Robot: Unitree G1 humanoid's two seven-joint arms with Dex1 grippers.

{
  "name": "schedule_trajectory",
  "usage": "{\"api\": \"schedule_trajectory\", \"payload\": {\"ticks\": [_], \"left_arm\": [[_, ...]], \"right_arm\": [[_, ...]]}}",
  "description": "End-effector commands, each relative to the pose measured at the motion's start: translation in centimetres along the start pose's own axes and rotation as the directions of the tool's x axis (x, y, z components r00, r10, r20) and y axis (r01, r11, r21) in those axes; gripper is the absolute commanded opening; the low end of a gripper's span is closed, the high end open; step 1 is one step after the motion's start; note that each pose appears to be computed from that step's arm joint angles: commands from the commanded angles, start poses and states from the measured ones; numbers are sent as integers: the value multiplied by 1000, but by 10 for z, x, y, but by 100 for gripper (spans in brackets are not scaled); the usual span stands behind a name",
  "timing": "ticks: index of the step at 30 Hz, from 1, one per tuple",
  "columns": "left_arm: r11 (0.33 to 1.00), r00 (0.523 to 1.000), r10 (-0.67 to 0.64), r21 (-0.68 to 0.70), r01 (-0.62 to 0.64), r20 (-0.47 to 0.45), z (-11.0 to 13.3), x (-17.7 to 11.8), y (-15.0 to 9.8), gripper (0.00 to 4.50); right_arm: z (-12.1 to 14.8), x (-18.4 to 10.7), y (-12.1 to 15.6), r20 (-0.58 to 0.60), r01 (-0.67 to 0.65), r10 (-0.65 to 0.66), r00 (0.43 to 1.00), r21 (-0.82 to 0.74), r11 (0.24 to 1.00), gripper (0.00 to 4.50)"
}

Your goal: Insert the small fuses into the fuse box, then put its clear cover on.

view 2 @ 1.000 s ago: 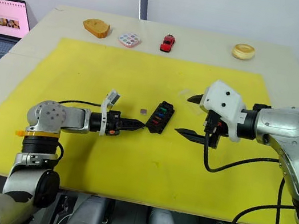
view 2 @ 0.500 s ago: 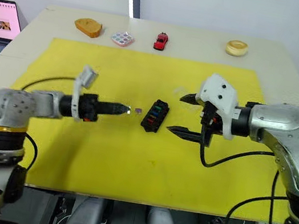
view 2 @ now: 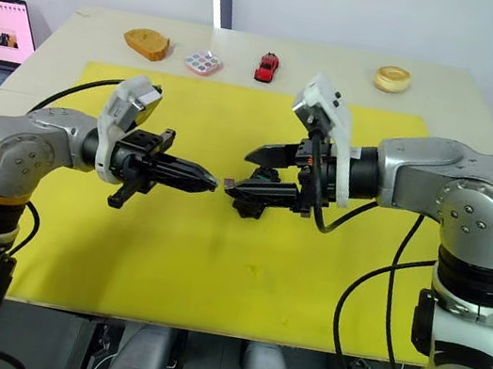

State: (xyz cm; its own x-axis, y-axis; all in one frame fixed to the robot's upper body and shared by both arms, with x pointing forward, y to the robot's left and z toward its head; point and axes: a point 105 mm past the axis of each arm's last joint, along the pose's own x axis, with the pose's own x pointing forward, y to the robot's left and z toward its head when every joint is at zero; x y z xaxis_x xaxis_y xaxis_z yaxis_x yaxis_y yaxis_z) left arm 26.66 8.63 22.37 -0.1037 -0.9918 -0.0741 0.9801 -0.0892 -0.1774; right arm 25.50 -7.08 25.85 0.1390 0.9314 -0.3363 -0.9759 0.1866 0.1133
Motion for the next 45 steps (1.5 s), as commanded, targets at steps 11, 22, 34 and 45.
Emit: {"api": "schedule_trajectory", "payload": {"ticks": [11, 22, 34, 45], "left_arm": [[994, 999, -20, 105, 23, -26, 11, 4, -1, 0], [994, 999, -13, 108, 17, -33, 10, 3, -2, 0], [994, 999, -11, 111, 14, -32, 9, 5, -1, 0], [994, 999, -8, 110, 11, -34, 7, 5, -2, 0]], "right_arm": [[6, 9, 7, 16, -39, 39, 999, 32, 999, 268], [4, 11, 7, 7, -45, 45, 999, 39, 998, 141], [4, 13, 7, 6, -54, 54, 999, 36, 998, 141], [6, 14, 8, 11, -61, 61, 998, 31, 998, 141]]}}
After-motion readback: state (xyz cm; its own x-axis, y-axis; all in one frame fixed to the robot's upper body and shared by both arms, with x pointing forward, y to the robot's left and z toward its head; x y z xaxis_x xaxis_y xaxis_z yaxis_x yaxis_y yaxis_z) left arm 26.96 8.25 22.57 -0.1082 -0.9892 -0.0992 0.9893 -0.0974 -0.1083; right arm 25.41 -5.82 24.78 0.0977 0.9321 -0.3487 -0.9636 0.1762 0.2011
